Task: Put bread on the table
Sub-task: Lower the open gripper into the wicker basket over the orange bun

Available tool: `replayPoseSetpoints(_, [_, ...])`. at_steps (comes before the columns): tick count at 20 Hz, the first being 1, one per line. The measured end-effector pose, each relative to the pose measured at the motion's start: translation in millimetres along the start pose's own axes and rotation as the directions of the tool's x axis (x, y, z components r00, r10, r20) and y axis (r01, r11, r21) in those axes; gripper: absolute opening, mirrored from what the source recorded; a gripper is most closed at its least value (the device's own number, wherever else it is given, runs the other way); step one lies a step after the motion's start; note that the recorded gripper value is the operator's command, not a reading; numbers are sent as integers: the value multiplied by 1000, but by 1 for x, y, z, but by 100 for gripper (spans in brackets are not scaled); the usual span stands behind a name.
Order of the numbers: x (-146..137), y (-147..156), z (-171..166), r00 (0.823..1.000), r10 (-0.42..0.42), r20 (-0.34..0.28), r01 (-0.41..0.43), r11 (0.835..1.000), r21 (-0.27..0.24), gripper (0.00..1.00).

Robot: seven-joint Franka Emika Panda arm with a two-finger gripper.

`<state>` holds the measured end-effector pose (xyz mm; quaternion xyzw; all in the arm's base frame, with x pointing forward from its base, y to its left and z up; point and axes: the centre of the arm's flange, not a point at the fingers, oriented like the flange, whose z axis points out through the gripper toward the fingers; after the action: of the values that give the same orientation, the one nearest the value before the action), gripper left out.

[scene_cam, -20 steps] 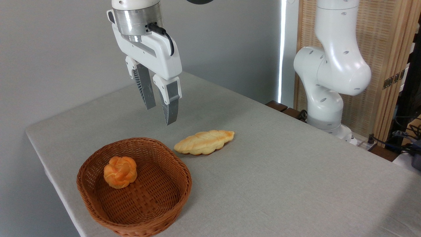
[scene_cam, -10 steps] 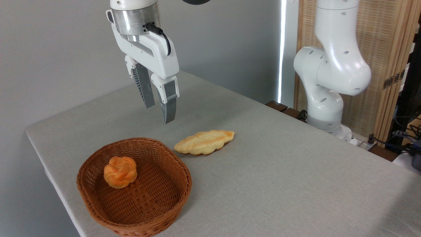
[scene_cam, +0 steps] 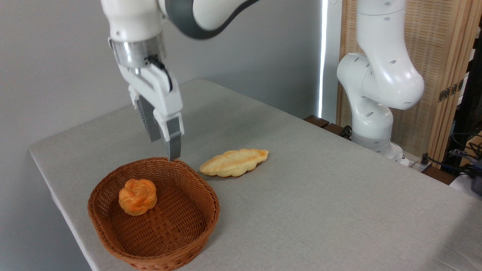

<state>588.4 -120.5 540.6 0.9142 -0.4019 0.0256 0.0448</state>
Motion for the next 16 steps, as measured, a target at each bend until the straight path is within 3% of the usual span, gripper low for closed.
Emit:
replayPoseSetpoints(5, [26, 7, 39, 999, 35, 14, -34, 999, -12, 100])
replayPoseSetpoints(10, [36, -2, 57, 999, 32, -13, -32, 999, 10, 100])
replayPoseSetpoints(16, [43, -15, 85, 999, 47, 4, -48, 997, 60, 100])
